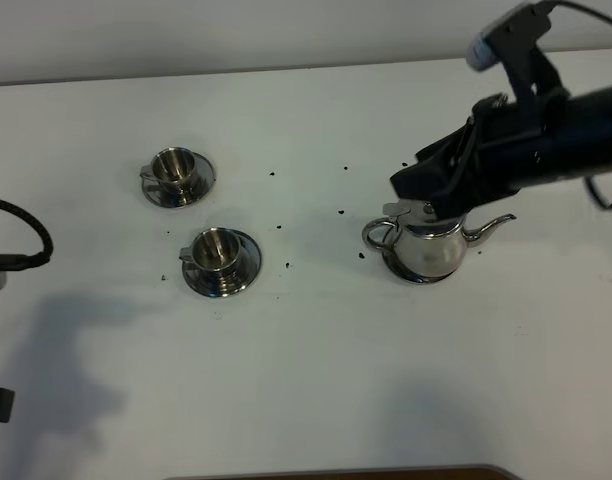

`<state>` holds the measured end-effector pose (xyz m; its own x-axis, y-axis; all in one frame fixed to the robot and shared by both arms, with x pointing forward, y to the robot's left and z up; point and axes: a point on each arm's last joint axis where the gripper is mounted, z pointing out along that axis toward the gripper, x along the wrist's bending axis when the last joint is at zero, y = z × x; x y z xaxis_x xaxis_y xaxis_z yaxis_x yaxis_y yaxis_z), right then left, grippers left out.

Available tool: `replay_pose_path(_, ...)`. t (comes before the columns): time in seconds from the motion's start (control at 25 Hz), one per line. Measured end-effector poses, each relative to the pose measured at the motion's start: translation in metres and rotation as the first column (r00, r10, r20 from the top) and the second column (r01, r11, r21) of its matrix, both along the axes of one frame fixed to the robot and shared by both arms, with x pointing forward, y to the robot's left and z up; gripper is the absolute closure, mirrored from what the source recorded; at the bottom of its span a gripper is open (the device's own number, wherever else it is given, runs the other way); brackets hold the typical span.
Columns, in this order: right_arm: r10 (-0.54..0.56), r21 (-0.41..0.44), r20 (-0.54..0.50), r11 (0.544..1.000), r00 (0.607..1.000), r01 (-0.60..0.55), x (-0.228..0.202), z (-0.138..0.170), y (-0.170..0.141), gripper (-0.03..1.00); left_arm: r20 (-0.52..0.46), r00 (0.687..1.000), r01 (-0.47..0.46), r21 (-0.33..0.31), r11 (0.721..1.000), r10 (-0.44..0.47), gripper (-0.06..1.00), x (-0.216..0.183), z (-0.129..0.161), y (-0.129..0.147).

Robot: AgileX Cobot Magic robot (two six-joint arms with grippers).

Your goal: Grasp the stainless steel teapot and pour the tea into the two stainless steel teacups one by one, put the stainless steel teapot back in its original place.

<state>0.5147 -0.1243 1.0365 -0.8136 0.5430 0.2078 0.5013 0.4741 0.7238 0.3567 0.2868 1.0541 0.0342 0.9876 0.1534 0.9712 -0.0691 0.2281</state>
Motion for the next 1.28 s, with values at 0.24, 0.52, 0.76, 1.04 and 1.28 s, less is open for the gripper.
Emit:
replay_pose_path(0.24, -0.127, -0.154, 0.061, 0.979, 0.990, 0.136, 0.017, 0.034, -0.003, 0.54, 0.013, 1.000, -0.007, 0.004, 1.000, 0.007, 0.49, -0.020, -0.012, 0.006)
replay_pose_path(0.52, -0.151, -0.178, 0.121, 0.969, 0.981, 0.171, 0.022, 0.049, -0.002, 0.54, 0.181, 0.983, 0.034, -0.041, 0.999, -0.026, 0.49, -0.051, -0.030, 0.014)
replay_pose_path(0.76, -0.147, -0.182, 0.125, 0.969, 0.981, 0.168, 0.022, 0.049, -0.002, 0.54, 0.366, 0.927, 0.137, -0.115, 0.984, -0.087, 0.49, -0.077, -0.027, 0.015)
replay_pose_path(1.04, -0.147, -0.187, 0.117, 0.968, 0.982, 0.167, 0.025, 0.045, -0.001, 0.54, 0.514, 0.839, 0.315, -0.192, 0.930, -0.178, 0.49, -0.103, -0.023, 0.008)
replay_pose_path(1.28, -0.151, -0.200, 0.066, 0.966, 0.986, 0.162, 0.032, 0.028, 0.004, 0.54, 0.587, 0.791, 0.340, -0.192, 0.921, -0.170, 0.49, -0.115, -0.022, 0.010)
